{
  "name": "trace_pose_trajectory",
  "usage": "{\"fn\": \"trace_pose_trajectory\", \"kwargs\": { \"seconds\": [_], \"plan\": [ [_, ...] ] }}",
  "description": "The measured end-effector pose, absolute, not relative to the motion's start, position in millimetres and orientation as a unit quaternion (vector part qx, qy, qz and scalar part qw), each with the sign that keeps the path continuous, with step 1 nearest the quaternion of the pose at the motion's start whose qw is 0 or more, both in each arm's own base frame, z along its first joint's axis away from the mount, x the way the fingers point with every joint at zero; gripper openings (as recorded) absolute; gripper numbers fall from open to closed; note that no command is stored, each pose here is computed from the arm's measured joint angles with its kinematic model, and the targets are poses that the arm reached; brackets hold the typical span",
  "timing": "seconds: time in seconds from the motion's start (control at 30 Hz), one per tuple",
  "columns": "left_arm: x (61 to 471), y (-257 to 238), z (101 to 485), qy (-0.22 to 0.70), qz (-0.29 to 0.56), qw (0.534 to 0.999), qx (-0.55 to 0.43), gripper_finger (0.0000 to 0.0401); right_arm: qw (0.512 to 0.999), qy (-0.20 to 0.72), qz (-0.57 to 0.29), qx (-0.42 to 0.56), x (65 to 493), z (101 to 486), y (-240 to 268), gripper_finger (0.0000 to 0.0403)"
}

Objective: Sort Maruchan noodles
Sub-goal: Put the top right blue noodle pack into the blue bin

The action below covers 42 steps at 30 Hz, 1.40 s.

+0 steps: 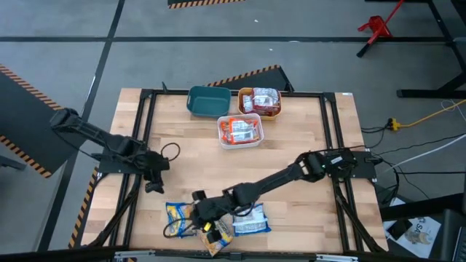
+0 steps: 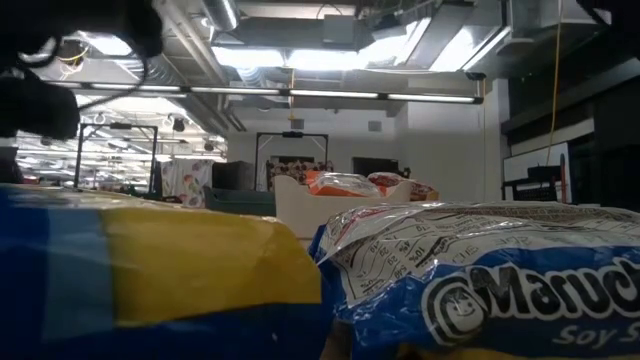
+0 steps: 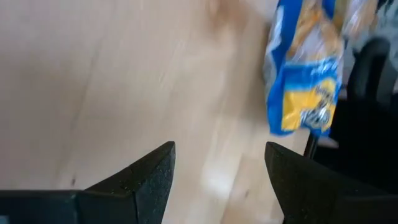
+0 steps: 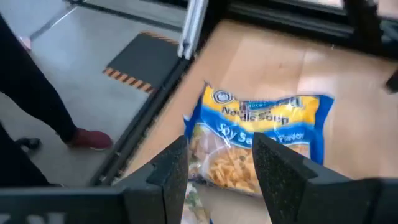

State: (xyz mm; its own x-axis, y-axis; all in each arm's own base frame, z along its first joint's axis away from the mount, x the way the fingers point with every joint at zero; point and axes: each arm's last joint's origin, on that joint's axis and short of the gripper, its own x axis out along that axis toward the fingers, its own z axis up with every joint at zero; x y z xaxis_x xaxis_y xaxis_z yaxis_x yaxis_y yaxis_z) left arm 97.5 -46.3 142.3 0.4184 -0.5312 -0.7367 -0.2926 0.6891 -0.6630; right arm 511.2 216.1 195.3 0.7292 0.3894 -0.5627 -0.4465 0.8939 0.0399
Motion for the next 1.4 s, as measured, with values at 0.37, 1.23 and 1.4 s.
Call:
{"fn": "trace_pose_trajectory", "kwargs": {
  "seconds": [0.37,1.23,1.4],
  "plan": [
    [84,-57,145,0.512,-0.035,0.777,-0.364,0.0244,0.938,0.283,0.189,-0.055,529,155,211,0.016],
    [84,-59,146,0.467,0.026,0.798,-0.38,0.0244,0.893,0.421,-0.027,-0.156,522,122,164,0.016],
    [85,-60,147,0.469,0.02,0.788,-0.399,0.0244,0.853,0.456,-0.168,-0.189,507,131,149,0.016]
  ]
}}
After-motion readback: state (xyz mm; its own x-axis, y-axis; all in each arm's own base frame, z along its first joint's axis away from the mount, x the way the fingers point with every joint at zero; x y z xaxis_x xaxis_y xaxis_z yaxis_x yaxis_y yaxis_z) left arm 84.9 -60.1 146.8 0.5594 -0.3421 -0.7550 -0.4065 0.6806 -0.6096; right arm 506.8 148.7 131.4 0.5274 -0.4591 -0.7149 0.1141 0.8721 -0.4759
